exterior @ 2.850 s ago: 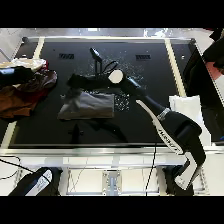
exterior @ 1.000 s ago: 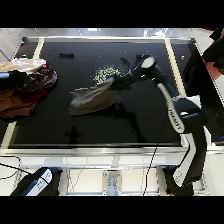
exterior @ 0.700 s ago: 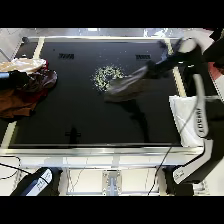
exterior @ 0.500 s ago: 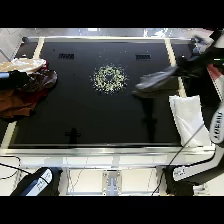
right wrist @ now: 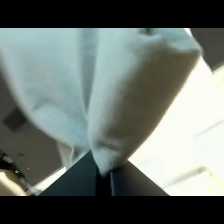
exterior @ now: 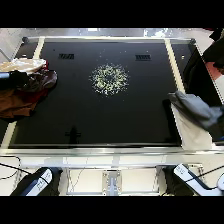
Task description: Fold the shirts.
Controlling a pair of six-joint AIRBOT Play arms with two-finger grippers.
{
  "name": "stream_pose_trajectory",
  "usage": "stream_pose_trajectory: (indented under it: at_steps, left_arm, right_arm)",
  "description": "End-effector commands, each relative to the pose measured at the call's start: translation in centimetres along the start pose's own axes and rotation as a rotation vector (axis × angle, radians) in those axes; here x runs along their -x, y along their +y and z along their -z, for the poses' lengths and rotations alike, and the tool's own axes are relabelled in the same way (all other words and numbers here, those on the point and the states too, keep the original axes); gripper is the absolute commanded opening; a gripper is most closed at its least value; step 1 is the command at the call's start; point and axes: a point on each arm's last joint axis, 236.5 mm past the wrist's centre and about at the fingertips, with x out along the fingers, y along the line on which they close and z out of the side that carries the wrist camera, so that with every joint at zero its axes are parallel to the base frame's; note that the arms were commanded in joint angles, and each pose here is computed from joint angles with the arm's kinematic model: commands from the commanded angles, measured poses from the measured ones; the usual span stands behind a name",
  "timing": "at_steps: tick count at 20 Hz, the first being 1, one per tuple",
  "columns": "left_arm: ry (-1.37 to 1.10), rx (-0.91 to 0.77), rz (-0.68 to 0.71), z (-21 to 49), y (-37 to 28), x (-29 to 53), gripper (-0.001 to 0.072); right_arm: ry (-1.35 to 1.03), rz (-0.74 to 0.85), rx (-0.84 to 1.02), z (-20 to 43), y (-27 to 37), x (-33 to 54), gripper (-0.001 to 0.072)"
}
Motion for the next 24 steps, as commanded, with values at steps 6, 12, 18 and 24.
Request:
stream_pose_trajectory:
  at_steps: [6,12,18,24]
  left_arm:
    - [0.012,0.001,0.004,0.3,-0.1,0.0,0.0014]
    - [0.044,0.004,0.021,1.1,-0.5,0.0,0.0014]
    - [0.138,0.021,0.077,3.1,-1.7,-0.1,0.0014]
    - [0.248,0.018,0.110,5.7,-2.4,0.4,0.0014]
  right_arm:
    - [0.003,-0.087,-0.194,5.4,-2.4,-4.1,0.0396]
    - [-0.246,-0.653,0.083,0.0,13.4,9.1,0.0284]
    - [-0.013,-0.612,0.577,8.7,20.3,6.1,0.0010]
    - [0.053,-0.631,0.691,11.7,22.3,6.0,0.0010]
